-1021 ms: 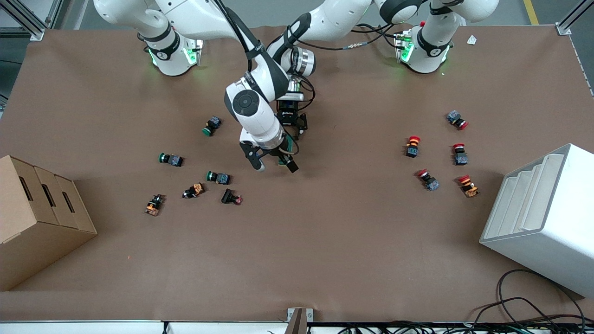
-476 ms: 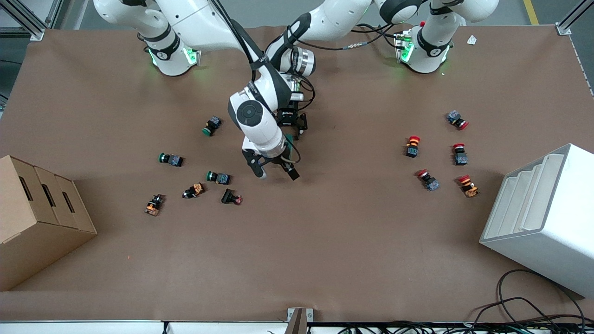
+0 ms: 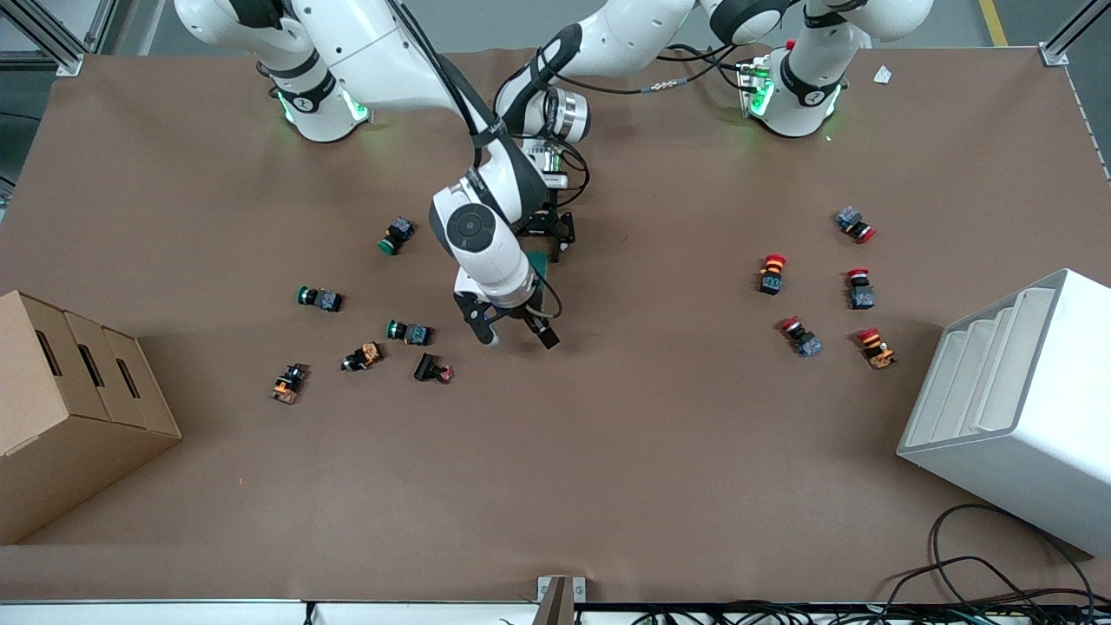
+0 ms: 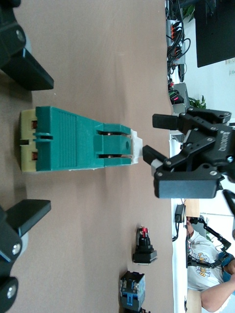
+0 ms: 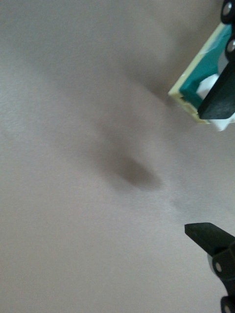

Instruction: Close load switch with both arms

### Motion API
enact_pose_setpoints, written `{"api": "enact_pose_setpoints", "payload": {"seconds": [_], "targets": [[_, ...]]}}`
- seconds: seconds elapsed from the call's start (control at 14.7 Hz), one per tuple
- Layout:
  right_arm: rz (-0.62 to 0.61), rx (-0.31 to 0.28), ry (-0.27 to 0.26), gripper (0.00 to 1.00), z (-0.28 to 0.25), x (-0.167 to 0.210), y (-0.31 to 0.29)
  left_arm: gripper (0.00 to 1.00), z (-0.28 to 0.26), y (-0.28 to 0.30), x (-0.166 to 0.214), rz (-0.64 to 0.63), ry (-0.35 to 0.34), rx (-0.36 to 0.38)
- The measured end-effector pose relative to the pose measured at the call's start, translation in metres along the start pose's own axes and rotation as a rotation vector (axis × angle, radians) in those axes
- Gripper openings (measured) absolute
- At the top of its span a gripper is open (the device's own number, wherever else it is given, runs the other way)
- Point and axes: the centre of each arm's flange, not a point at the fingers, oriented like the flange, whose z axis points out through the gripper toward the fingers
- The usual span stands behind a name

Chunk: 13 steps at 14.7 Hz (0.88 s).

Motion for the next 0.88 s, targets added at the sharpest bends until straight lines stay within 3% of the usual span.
{"api": "enact_pose_setpoints", "payload": {"seconds": [0.2,0.34,0.68,0.88], "targets": [[-0.044,-0.055,0.0,1.0,-0.007,0.029,-0.008,1.0,0.0,0.0,0.0,0.0,0.0,0.0],[-0.093,-0.09,-0.015,1.0,-0.031,0.067,-0.021,1.0,0.0,0.0,0.0,0.0,0.0,0.0],[-0.38,-0.094,-0.06,1.0,-0.159,0.203,-0.027,1.0,0.0,0.004,0.003,0.016,-0.015,0.023],[-0.548,-0.183,-0.029,1.0,-0.211,0.278,0.003,1.0,-0.001,0.013,0.016,0.033,-0.061,0.087]]}}
